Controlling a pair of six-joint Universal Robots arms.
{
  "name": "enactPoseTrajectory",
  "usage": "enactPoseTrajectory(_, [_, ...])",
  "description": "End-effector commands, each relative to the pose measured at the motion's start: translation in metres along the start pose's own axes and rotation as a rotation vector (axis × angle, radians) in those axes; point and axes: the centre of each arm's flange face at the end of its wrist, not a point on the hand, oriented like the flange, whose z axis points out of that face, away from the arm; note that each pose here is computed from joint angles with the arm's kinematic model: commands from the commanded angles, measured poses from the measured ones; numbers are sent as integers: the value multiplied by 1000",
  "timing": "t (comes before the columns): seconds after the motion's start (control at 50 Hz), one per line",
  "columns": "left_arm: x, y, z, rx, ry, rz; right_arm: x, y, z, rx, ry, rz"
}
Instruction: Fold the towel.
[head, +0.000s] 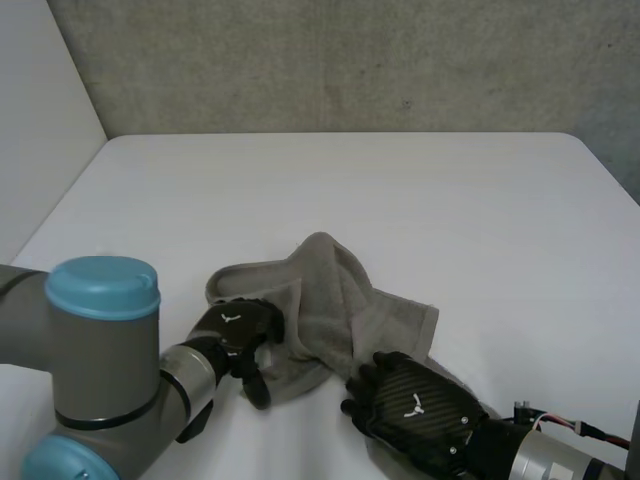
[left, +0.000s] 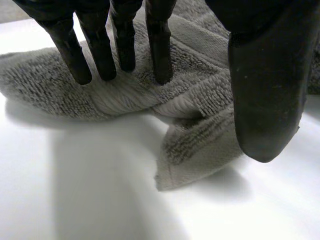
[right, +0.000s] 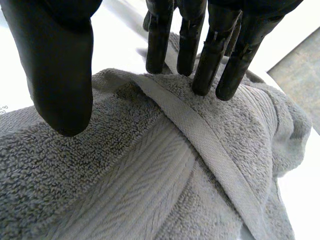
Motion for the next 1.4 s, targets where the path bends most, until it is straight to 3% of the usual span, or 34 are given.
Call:
enactPoseTrajectory(0.02, [15,8,10,-3,39,28,-5,4,9,19,-13,-37])
enactPoseTrajectory(0.48, [10,-8,5,59,-14,23,25,18,24,-36,74,-50])
enactPoseTrajectory(0.6, [4,-17,-2,86,-45,15,61,13,18,-50,212,21])
enactPoseTrajectory(0.74, [-12,-30,-11,125,-81,-10,123,-23,-13,80,446,174])
enactPoseTrajectory(0.84, [-14,-32,-12,129,-70,-16,133,-37,-26,139,489,231])
enactPoseTrajectory(1.08, [-7,-17,-2,66,2,-22,112,-10,-13,65,425,333])
enactPoseTrajectory(1.4, [-9,-5,0,22,-9,-17,110,-3,-12,28,420,296])
